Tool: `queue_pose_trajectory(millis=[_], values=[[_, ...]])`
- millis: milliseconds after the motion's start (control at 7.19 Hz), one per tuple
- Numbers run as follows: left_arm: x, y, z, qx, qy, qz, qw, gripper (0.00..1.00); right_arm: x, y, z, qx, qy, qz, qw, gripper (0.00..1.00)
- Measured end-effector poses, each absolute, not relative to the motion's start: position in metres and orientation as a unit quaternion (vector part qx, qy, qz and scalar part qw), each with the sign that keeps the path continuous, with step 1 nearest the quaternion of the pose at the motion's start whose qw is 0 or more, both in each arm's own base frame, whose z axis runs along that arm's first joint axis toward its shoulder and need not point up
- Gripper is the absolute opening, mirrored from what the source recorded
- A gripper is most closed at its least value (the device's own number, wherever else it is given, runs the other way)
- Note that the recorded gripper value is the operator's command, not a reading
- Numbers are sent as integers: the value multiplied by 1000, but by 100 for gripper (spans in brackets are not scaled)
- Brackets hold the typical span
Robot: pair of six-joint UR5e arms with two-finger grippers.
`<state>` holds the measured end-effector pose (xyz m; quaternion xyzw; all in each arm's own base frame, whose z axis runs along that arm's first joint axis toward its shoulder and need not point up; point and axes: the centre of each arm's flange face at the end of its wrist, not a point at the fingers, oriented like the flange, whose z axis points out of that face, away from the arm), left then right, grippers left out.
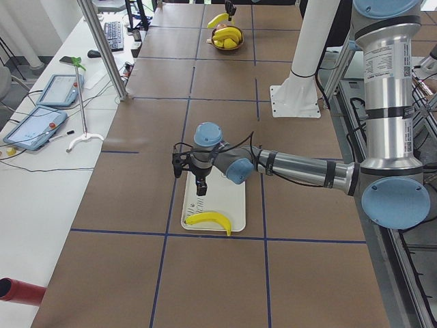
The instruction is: Transfer all bananas from basket to plate
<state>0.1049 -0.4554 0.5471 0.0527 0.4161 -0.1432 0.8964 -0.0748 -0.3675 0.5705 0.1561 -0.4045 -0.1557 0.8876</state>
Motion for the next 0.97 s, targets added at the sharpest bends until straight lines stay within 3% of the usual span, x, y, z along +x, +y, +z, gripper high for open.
queue_pose_trajectory(millis=[696,974], values=[[149,-471,401,125,551,-121,816,100,-146,-443,440,179,-490,-202,829,9],[194,-474,338,92,602,-125,784,100,-208,-453,373,145,-540,-169,812,8]])
